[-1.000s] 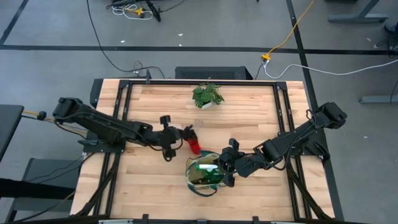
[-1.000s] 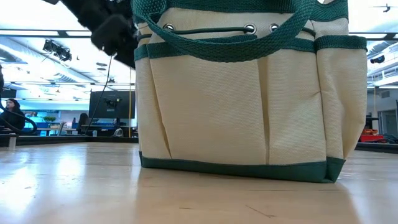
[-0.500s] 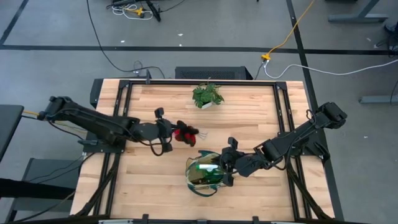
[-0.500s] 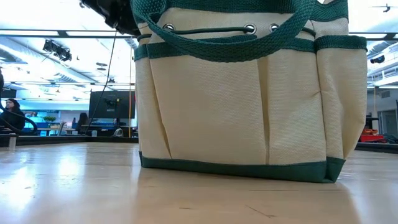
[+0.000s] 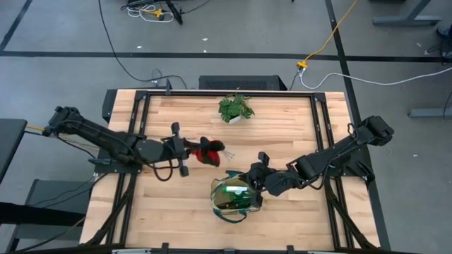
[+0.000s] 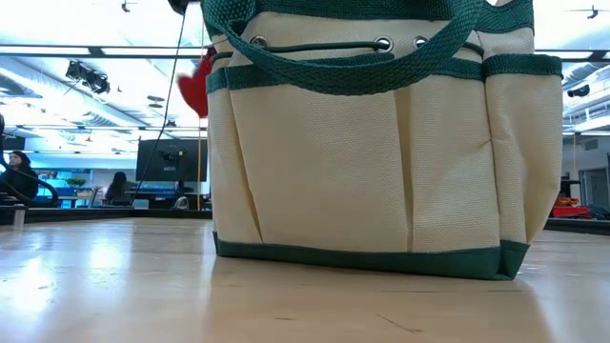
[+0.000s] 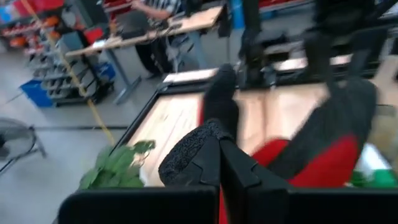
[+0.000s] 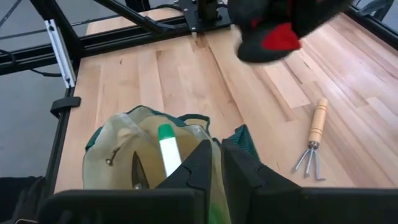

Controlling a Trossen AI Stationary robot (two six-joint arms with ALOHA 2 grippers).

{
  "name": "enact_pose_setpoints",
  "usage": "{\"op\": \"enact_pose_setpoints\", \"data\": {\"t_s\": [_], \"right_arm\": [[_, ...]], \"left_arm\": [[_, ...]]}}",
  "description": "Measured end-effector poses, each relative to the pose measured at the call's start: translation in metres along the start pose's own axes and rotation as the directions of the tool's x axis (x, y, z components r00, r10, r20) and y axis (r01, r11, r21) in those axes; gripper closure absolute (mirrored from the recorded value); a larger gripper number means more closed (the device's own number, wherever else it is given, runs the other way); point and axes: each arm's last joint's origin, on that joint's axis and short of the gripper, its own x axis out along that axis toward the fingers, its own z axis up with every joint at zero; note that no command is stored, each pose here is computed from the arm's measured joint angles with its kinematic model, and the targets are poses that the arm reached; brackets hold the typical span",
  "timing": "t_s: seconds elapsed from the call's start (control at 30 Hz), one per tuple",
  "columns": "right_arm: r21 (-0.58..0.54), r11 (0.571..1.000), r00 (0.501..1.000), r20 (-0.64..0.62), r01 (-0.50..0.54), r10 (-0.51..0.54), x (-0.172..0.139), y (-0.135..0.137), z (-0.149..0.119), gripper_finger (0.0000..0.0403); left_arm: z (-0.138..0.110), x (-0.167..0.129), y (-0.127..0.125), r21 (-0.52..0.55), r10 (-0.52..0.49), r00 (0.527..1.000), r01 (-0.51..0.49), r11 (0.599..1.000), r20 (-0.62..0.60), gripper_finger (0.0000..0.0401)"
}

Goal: Pick & Place Garden tools in Gardening bag
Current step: Put the red gloves into the gray gardening bag

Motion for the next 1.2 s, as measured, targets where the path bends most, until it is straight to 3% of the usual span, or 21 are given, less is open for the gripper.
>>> {"op": "enact_pose_setpoints", "data": {"t_s": [0.4,0.73,1.2], "right_arm": [[0.014,0.999,0.999,-0.009,0.036,-0.036,0.005,-0.010,0.003,0.0365],[-0.006,0.999,0.999,-0.011,0.048,-0.048,0.007,-0.013,0.004,0.0365],[-0.024,0.998,0.998,-0.018,0.052,-0.053,0.007,-0.014,0.003,0.0365]], "left_arm": [[0.032,-0.025,-0.017,-0.027,-0.118,0.986,0.122,0.992,0.116,0.0401],[0.034,-0.035,-0.044,-0.037,-0.214,0.962,0.223,0.974,0.169,0.0401],[0.037,-0.026,-0.072,-0.066,-0.235,0.937,0.260,0.963,0.260,0.0401]]}}
